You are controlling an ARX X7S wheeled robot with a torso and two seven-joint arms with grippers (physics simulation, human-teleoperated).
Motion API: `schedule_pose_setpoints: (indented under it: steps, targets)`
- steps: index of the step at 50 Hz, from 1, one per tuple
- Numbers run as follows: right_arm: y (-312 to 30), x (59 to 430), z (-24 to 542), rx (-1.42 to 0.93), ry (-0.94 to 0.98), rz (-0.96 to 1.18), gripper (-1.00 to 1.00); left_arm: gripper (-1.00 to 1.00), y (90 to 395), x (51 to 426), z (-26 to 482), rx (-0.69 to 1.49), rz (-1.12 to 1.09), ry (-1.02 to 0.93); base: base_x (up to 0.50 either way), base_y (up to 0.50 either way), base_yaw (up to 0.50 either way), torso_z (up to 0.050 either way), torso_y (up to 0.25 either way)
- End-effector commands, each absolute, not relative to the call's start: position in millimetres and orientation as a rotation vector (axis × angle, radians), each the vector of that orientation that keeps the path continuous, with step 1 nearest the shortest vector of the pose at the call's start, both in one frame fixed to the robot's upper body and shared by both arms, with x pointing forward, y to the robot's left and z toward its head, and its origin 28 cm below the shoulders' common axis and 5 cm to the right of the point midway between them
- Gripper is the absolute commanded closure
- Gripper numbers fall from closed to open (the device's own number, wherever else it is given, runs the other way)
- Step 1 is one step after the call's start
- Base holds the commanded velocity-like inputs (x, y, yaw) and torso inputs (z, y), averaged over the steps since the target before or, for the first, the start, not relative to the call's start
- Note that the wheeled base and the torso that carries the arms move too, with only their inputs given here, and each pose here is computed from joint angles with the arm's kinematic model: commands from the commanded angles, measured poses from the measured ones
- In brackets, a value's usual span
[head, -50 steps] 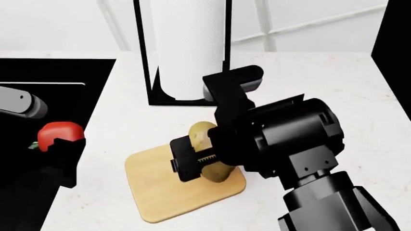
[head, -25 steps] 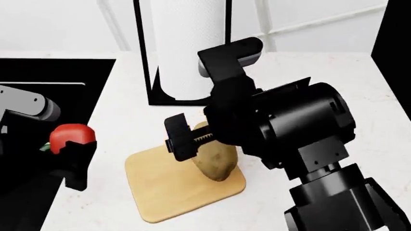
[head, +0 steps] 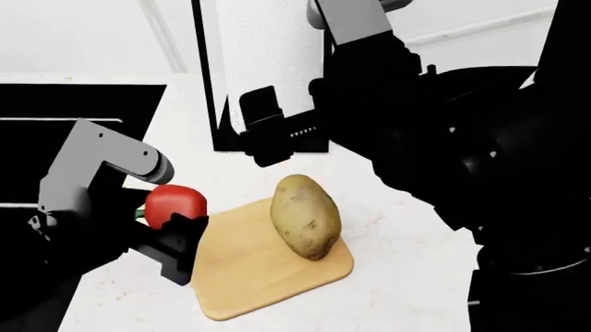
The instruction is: Pick the vegetables from the sink and place them on the cutting board.
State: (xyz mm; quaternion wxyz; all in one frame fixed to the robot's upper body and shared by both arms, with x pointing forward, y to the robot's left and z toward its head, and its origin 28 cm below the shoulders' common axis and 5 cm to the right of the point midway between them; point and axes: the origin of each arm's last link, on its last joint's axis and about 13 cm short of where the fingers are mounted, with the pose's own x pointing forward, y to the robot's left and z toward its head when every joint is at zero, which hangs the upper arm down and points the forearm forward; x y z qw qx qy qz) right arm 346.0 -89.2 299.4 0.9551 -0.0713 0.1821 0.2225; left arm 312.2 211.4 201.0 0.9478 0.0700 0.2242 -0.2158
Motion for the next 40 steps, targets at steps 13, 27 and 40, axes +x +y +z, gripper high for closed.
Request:
schedule_pose_setpoints:
  steps: [13,27,40]
  targets:
    - [-99.2,340.3,299.7,-0.101,0.339,0.445,-1.00,1.00,177.2,328.0,198.7,0.198,-0.523,0.475,0.00,0.00,0.00,0.000,0.002]
    - [-102.4,342.8,289.7,-0.089,0.367,0.440,-1.00,1.00,165.3,326.7,191.9,0.241,-0.566,0.496,0.00,0.00,0.00,0.000,0.001]
    - [-100.4,340.8,288.9,-0.083,0.379,0.455,-1.00,1.00,166.4,329.8,188.1,0.254,-0.543,0.517,0.00,0.00,0.00,0.001,0.002]
